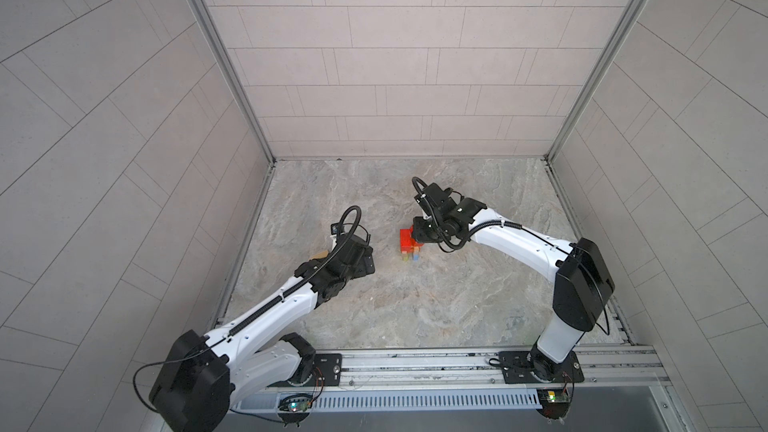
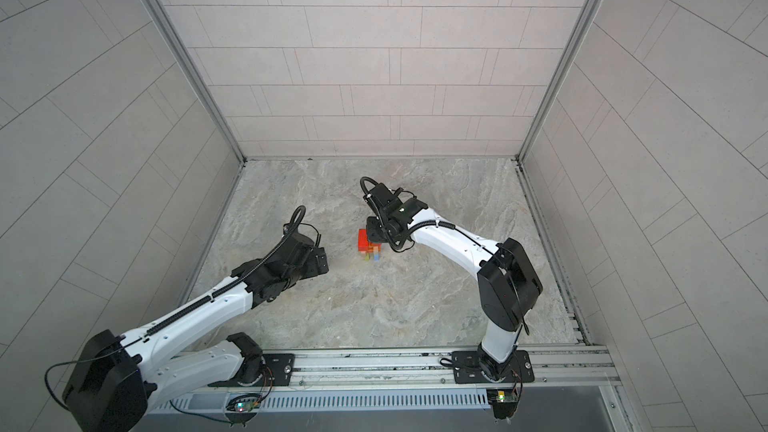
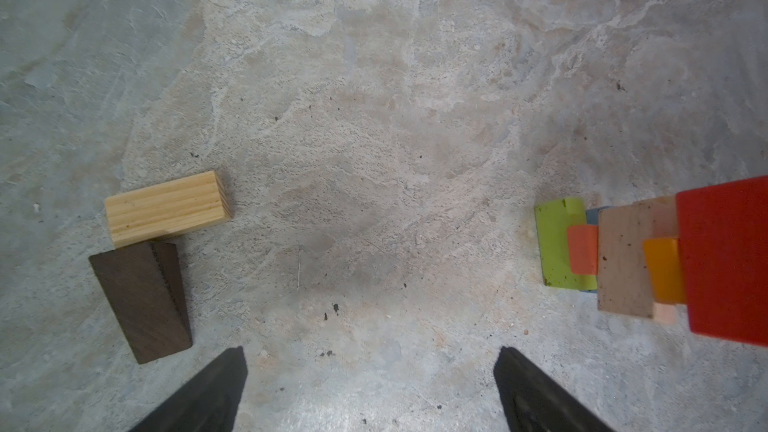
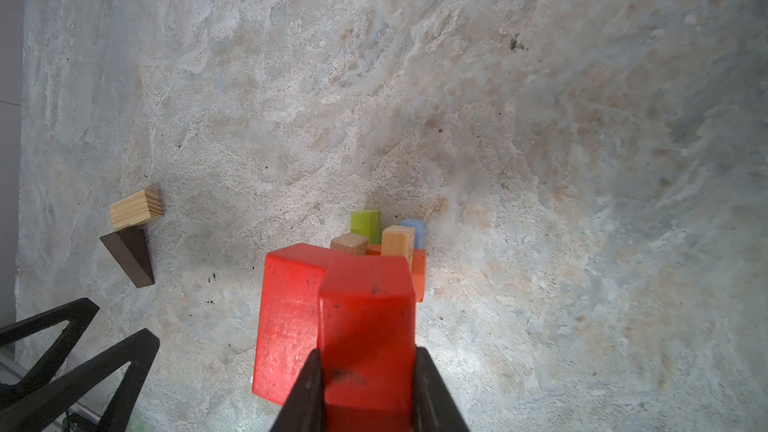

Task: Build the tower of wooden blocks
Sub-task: 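Lower the second red block onto the stack beside the first red block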

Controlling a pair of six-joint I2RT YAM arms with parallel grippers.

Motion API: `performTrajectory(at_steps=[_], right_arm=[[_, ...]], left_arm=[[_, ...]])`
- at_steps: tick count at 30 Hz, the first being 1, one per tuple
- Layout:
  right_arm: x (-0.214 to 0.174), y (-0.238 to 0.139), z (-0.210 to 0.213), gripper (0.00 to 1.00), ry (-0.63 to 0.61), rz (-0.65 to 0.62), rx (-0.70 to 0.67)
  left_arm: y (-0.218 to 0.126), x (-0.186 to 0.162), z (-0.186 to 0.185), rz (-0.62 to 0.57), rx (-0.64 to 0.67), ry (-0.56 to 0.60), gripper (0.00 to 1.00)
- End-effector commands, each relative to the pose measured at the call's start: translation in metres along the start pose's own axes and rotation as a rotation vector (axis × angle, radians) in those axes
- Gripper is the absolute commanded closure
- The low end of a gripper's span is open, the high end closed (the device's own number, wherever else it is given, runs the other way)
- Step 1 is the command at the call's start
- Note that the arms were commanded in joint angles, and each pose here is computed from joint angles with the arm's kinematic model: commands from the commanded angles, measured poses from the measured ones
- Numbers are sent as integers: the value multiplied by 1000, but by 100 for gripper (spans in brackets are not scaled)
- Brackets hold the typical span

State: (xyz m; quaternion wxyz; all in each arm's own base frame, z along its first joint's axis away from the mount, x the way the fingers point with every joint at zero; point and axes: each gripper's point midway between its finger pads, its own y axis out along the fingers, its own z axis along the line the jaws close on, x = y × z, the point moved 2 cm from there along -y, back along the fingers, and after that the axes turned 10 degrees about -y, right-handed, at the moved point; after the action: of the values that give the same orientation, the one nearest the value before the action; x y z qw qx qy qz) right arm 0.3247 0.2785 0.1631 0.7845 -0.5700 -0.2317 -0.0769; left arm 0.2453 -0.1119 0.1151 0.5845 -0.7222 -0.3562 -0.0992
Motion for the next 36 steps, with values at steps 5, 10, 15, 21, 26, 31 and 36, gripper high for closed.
performTrajectory(at_steps=[5,10,15,21,26,31,36], right_arm=[[6,2,1,73,18,-17,-17],[5,4,1,73,18,-14,-18],[5,6,2,72,19,-9,-15],[4,7,1,68,21,-7,-19],[5,6,1,63,21,-11,-19],[5,6,2,61,23,-10,-15],[6,4,2,60,24,-15,-12]], left_arm=[[-2,2,6,-20,0,-7,0],[0,0,6,-11,1,-5,0],[-1,1,7,-16,-5,-9,0],[0,0,7,-13,-6,-9,0],[0,0,7,-14,-7,-9,0],[1,0,7,-10,-5,-8,0],[1,0,7,-9,-4,-9,0]])
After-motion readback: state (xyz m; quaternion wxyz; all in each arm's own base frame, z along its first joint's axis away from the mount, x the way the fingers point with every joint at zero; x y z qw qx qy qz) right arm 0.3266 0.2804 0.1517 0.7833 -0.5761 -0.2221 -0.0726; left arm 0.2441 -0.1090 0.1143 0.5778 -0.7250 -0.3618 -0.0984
